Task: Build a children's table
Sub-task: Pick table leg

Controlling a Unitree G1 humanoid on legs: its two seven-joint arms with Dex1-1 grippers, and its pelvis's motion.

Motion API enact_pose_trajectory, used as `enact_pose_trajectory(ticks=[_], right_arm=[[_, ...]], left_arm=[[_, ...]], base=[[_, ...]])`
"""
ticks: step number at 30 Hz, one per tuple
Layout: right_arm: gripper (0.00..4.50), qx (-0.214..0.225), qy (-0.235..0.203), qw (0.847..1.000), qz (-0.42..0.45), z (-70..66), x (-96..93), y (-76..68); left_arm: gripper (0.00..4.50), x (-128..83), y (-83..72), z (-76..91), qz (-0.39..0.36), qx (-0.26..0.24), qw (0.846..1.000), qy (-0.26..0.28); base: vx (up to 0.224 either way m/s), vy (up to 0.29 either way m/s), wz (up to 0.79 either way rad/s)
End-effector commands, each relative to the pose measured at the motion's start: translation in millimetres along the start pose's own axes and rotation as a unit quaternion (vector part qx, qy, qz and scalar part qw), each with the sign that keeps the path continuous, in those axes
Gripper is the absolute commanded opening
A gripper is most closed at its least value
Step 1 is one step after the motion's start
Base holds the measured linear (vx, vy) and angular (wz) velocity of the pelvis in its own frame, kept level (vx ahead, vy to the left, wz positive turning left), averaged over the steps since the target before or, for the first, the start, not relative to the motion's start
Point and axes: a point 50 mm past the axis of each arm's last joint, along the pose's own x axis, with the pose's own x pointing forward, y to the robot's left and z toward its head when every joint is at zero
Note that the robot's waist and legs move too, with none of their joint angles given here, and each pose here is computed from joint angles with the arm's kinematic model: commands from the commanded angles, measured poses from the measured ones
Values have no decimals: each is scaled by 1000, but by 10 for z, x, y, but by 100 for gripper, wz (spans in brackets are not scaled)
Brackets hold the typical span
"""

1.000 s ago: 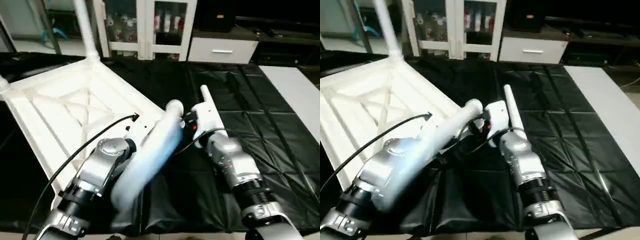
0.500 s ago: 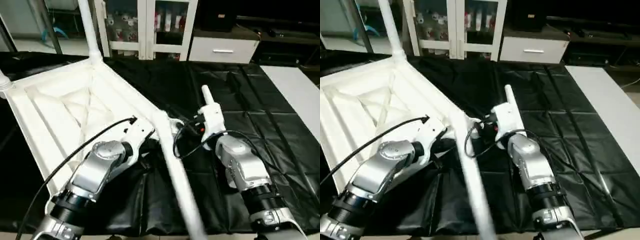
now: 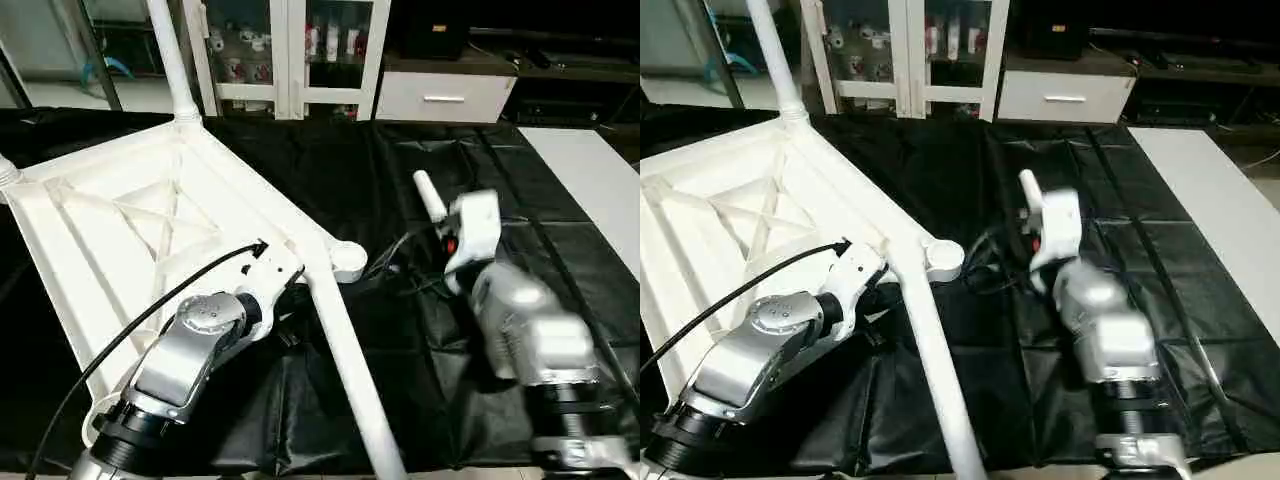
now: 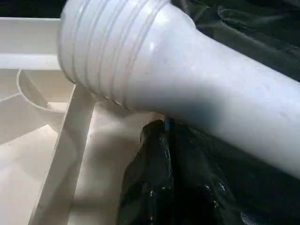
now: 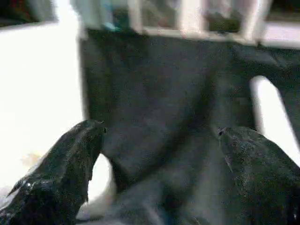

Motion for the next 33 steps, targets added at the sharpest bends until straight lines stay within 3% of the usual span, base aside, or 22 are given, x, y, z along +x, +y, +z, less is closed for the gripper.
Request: enact_pose_trajectory(ticks=[1,3,7,12,13,17,21,24,28,33], right_arm=[[441,-1,21,998,51,60,-24,121],[441,3,59,993,101,60,-65,269],[441,2,156,971,181,-101,-206,580],[441,16,178,965,190,-190,-230,673],[441,37,186,962,195,-203,-231,720],[441,45,216,957,190,-220,-252,758],[441,18,296,940,166,-460,-274,822],[441,-35,339,931,128,-598,-248,805],[441,-20,345,931,116,-626,-226,825],[393,24,326,941,90,-538,-161,782]], left_arm=[[0,12,-42,-172,-12,-15,999,39],[0,11,-45,-172,-12,-15,999,40],[0,16,-43,-182,-9,-15,999,41],[0,13,-40,-188,-8,-16,999,42],[0,8,-35,-193,-8,-15,999,43],[0,0,-33,-197,-8,-15,999,44],[0,-1,-36,-193,-13,-6,999,48],[0,2,-31,-183,-15,1,999,49],[0,-3,-19,-175,-13,5,999,49],[0,-27,-3,-178,-13,12,999,50]], base=[[0,0,0],[0,0,0],[0,0,0],[0,0,0],[0,0,0],[0,0,0],[0,0,0],[0,0,0],[0,0,0],[0,0,0]])
